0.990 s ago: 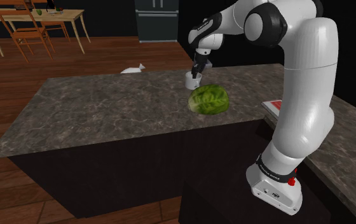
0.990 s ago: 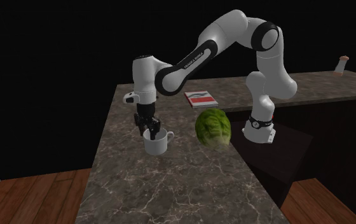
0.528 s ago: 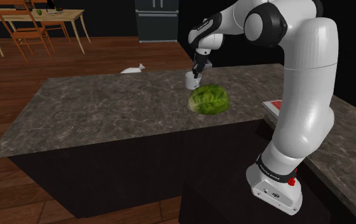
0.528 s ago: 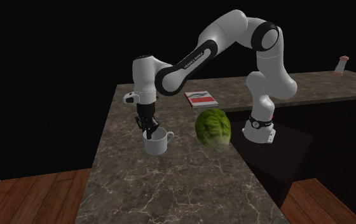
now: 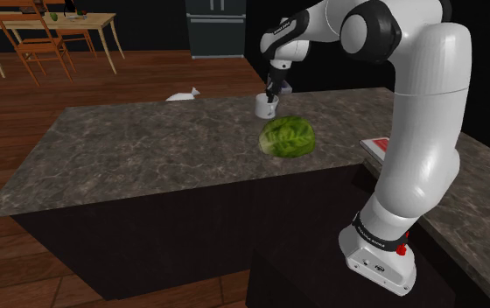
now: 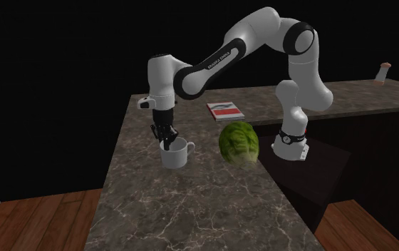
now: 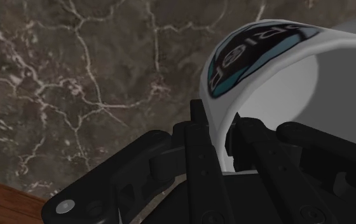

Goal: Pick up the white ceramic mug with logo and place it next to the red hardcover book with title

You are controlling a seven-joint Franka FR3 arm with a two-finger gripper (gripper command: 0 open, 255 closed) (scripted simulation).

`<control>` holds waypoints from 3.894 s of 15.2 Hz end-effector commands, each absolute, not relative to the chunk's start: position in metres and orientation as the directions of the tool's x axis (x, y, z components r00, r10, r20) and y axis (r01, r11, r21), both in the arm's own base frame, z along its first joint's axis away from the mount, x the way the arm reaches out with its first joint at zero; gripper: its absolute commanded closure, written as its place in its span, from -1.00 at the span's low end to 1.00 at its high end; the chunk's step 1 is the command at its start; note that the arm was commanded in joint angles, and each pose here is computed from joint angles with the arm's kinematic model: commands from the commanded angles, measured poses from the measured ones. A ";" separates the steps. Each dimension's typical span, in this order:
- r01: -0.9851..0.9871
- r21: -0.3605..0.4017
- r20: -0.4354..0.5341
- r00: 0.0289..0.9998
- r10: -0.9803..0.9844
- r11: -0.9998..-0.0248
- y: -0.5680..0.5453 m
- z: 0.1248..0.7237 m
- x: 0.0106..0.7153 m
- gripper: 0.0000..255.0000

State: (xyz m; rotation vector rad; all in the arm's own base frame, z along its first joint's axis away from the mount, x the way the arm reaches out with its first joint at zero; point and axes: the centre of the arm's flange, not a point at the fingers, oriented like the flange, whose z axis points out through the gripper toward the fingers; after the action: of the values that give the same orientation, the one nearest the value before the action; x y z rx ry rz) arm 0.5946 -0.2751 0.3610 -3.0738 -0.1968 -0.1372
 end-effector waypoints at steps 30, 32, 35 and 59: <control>0.130 -0.053 0.092 0.988 0.125 -0.990 -0.331 0.486 0.521 1.00; 0.130 -0.053 0.092 0.988 0.125 -0.990 -0.346 0.486 0.500 1.00; 0.130 -0.053 0.092 0.988 0.125 -0.990 -0.370 0.487 0.469 1.00; 0.130 -0.053 0.092 0.988 0.125 -0.990 -0.561 0.487 0.216 1.00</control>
State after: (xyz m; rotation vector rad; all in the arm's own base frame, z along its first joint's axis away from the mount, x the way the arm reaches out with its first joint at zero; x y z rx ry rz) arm 0.2242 -0.5537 0.4861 -3.0742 -0.1930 -0.1366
